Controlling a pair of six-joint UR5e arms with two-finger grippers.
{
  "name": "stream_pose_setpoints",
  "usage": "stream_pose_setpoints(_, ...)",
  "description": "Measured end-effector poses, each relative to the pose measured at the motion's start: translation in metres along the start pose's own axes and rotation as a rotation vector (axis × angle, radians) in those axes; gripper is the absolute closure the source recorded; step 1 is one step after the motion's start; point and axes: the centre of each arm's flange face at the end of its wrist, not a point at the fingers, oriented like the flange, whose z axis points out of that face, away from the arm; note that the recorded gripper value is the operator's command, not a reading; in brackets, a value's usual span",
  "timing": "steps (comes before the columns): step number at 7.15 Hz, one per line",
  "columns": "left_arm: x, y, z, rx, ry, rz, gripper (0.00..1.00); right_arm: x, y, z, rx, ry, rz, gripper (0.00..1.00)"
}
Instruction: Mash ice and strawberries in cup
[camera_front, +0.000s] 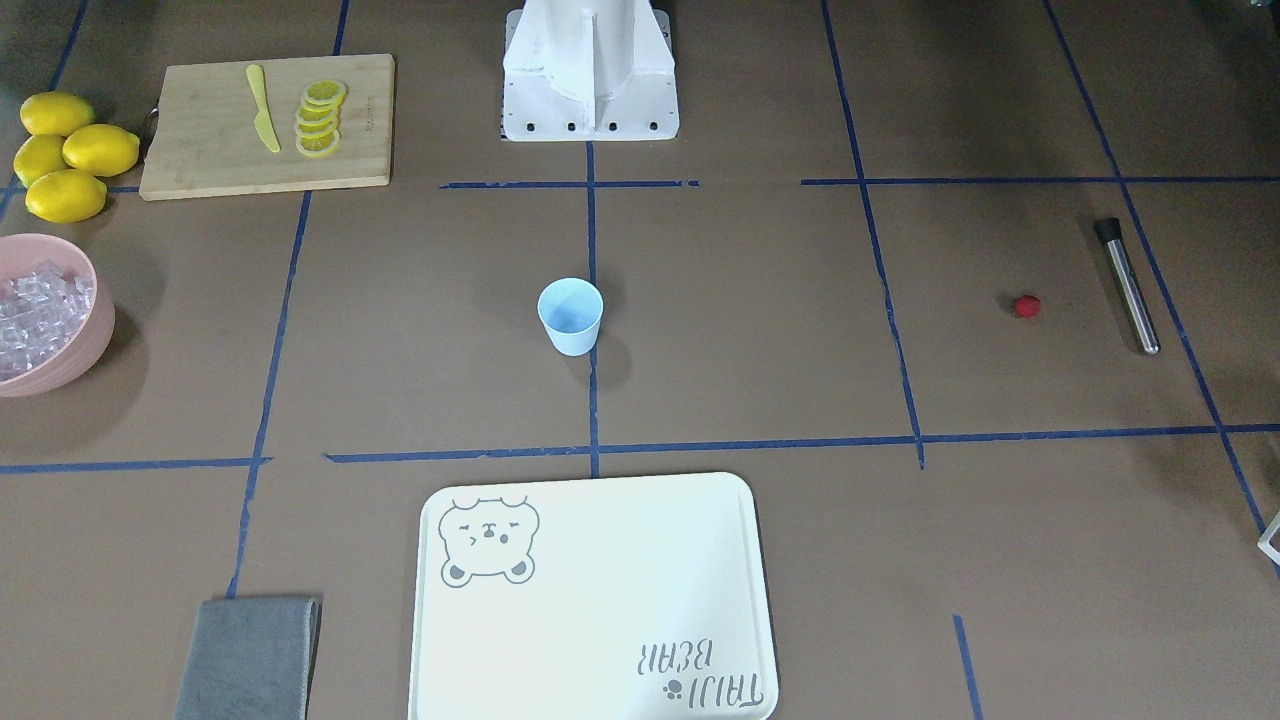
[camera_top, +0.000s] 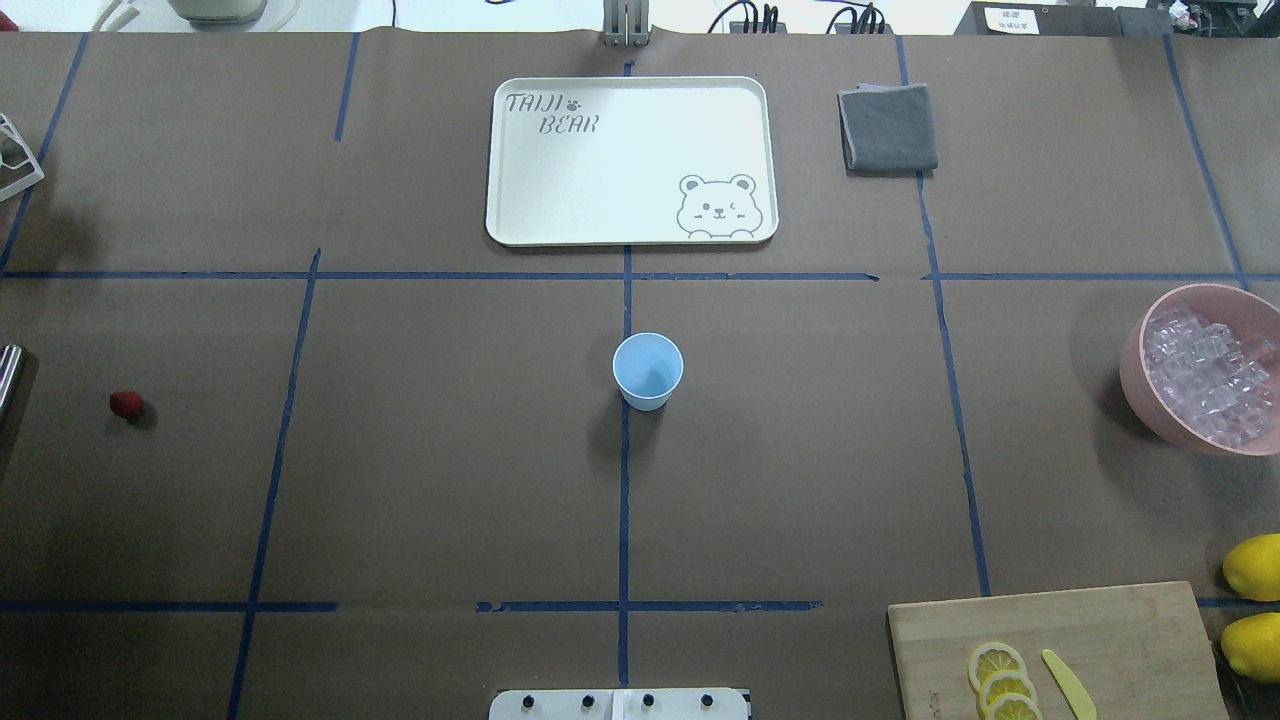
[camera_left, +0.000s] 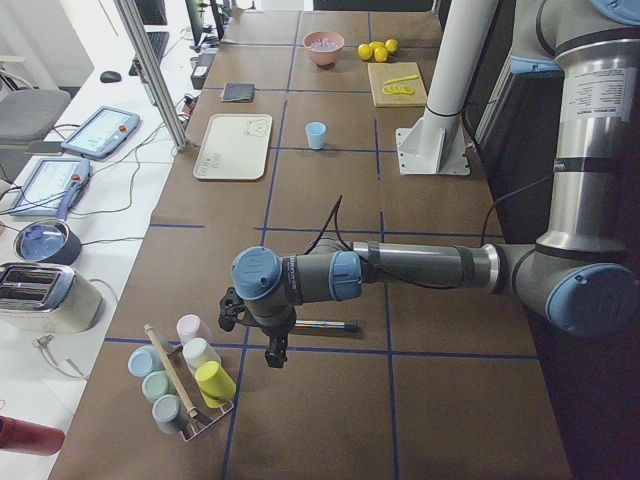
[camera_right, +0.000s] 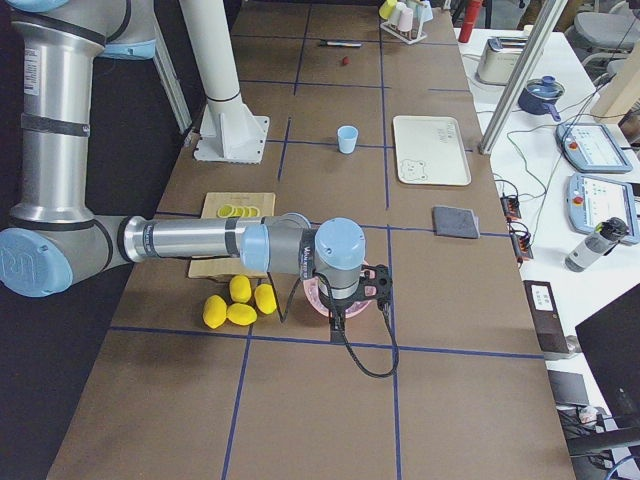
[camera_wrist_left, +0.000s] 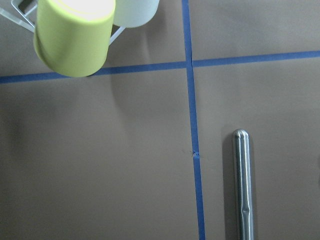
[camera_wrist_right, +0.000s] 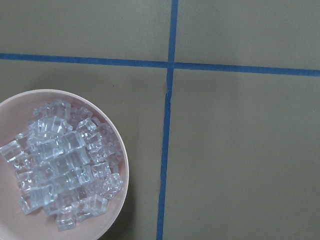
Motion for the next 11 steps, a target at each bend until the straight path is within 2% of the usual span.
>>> stream_pose_setpoints(5, 0.007, -0.007, -0.007, 0.019, -0.005, 0.026, 0.00, -0.007, -0.006, -0.006, 0.014, 0.002, -0.014, 0.00)
stream_pose_setpoints(7, 0.012, -0.014, -0.011, 0.056, -0.016, 0.066, 0.00, -0.031, -0.012, -0.029, 0.060, 0.001, -0.054, 0.00)
stream_pose_setpoints(8, 0.016, -0.018, -0.014, 0.069, -0.019, 0.080, 0.00, -0.041, -0.013, -0.033, 0.066, -0.016, -0.069, 0.00)
stream_pose_setpoints(10, 0.023, -0.026, -0.016, 0.088, -0.024, 0.114, 0.00, -0.070, -0.019, -0.022, 0.043, -0.046, -0.145, 0.01)
stream_pose_setpoints(11, 0.025, -0.028, -0.012, 0.085, -0.024, 0.125, 0.00, -0.091, -0.023, -0.012, 0.037, -0.049, -0.214, 0.01)
